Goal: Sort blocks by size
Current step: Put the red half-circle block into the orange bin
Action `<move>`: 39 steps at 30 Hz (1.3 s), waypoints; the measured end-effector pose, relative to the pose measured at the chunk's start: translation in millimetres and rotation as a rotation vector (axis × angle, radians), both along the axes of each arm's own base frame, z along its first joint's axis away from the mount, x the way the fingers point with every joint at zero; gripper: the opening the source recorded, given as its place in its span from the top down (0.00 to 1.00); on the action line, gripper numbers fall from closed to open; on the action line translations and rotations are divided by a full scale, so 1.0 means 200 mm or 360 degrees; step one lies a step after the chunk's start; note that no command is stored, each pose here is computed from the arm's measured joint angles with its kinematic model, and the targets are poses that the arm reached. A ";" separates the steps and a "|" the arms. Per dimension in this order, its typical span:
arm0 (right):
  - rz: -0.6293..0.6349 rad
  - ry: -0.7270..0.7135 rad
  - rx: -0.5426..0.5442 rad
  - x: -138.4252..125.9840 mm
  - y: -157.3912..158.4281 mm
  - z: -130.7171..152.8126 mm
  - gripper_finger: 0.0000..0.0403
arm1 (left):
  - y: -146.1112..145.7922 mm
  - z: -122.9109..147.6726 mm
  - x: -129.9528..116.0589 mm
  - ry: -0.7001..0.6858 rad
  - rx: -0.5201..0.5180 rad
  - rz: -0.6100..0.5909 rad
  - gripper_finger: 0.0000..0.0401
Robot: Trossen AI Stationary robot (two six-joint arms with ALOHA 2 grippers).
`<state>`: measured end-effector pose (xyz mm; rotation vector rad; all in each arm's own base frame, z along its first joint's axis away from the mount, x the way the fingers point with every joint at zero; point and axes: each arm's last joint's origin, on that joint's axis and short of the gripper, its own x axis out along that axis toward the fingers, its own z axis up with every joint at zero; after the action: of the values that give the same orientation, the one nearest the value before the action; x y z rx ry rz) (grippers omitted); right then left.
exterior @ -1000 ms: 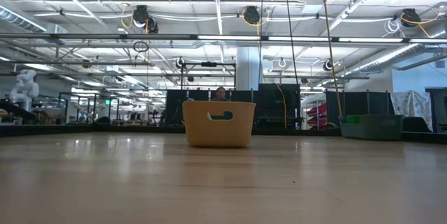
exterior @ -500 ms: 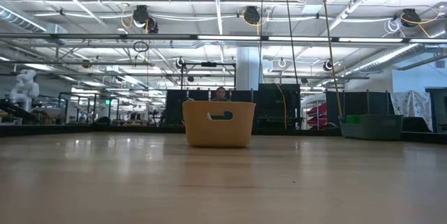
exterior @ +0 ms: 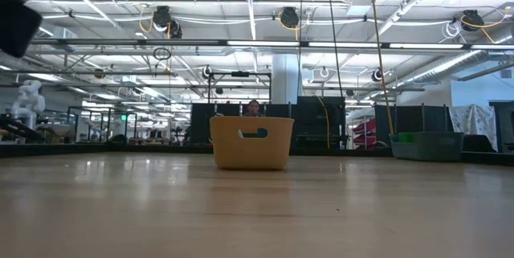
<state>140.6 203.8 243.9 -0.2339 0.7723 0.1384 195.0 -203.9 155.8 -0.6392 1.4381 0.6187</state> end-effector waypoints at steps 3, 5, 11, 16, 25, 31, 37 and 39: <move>0.0045 -0.0037 -0.0041 0.04 -0.01 0.01 0.64 | 0.00 0.02 0.04 -0.0033 -0.0036 -0.0055 0.66; 0.0054 -0.0051 -0.0071 0.06 -0.02 0.01 0.64 | 0.00 0.04 0.07 -0.0077 -0.0071 -0.0110 0.66; 0.0110 -0.0075 -0.0234 0.19 -0.02 -0.05 0.64 | 0.00 0.10 0.19 -0.0264 -0.0186 -0.0279 0.66; 0.0206 -0.0145 -0.0390 0.35 0.01 -0.13 0.64 | 0.04 0.13 0.28 -0.0400 -0.0197 -0.0394 0.66; 0.0304 -0.0378 -0.0575 0.60 0.00 -0.22 0.64 | 0.12 0.17 0.44 -0.0734 -0.0152 -0.0597 0.66; 0.0287 -0.0482 -0.0615 0.70 -0.03 -0.24 0.64 | 0.15 0.21 0.53 -0.0988 -0.0122 -0.0703 0.66; 0.0305 -0.0597 -0.0425 0.82 -0.07 -0.28 0.64 | 0.17 0.22 0.61 -0.1195 -0.0081 -0.0795 0.66; 0.0309 -0.0626 -0.0437 0.85 -0.08 -0.31 0.64 | 0.17 0.20 0.63 -0.1209 -0.0068 -0.0815 0.66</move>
<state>311.3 187.7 182.3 -0.5790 0.3730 0.1636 321.6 -169.7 195.8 -0.4371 0.8370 -0.0730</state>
